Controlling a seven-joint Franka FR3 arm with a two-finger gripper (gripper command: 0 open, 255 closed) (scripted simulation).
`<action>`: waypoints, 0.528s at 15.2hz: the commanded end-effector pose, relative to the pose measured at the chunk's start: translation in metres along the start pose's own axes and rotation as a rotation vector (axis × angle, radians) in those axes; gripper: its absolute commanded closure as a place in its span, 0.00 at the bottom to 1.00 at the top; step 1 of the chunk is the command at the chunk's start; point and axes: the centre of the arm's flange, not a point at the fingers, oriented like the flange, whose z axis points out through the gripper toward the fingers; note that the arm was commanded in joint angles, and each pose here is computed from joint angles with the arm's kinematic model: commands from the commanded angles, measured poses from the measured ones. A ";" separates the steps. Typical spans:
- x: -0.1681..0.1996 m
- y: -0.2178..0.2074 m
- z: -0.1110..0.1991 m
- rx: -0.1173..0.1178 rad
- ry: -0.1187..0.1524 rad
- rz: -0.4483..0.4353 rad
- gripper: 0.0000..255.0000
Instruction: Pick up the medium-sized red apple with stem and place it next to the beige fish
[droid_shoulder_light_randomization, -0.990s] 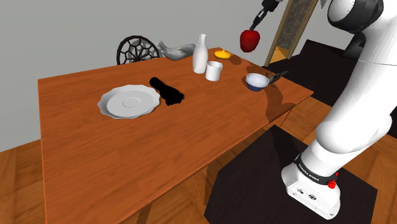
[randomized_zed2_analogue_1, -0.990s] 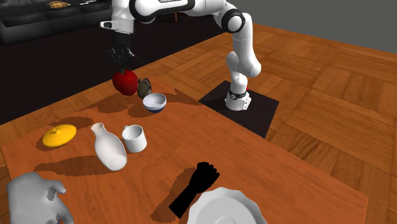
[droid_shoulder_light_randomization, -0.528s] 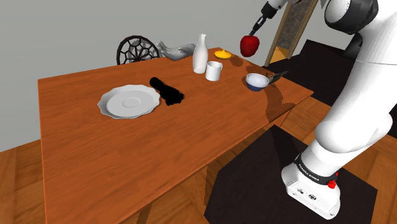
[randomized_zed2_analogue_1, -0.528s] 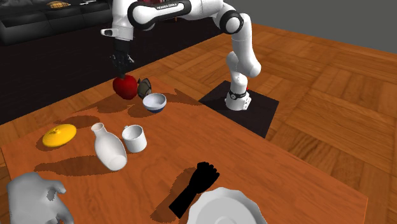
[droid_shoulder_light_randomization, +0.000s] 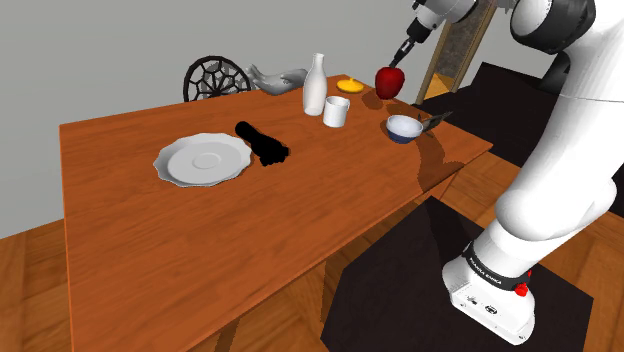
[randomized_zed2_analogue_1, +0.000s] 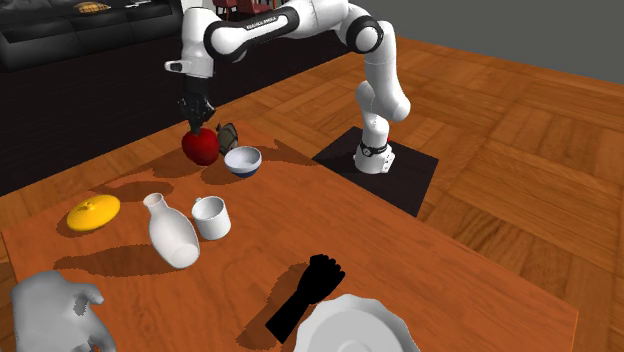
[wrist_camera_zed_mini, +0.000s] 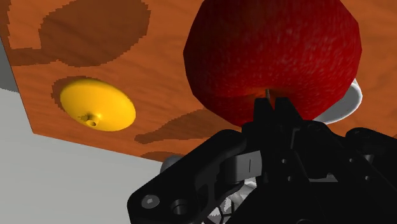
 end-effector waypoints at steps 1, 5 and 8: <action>-0.004 0.000 0.010 -0.001 0.000 0.000 1.00; -0.012 -0.001 0.030 -0.001 0.000 0.000 1.00; -0.019 -0.002 0.044 -0.001 0.000 0.000 1.00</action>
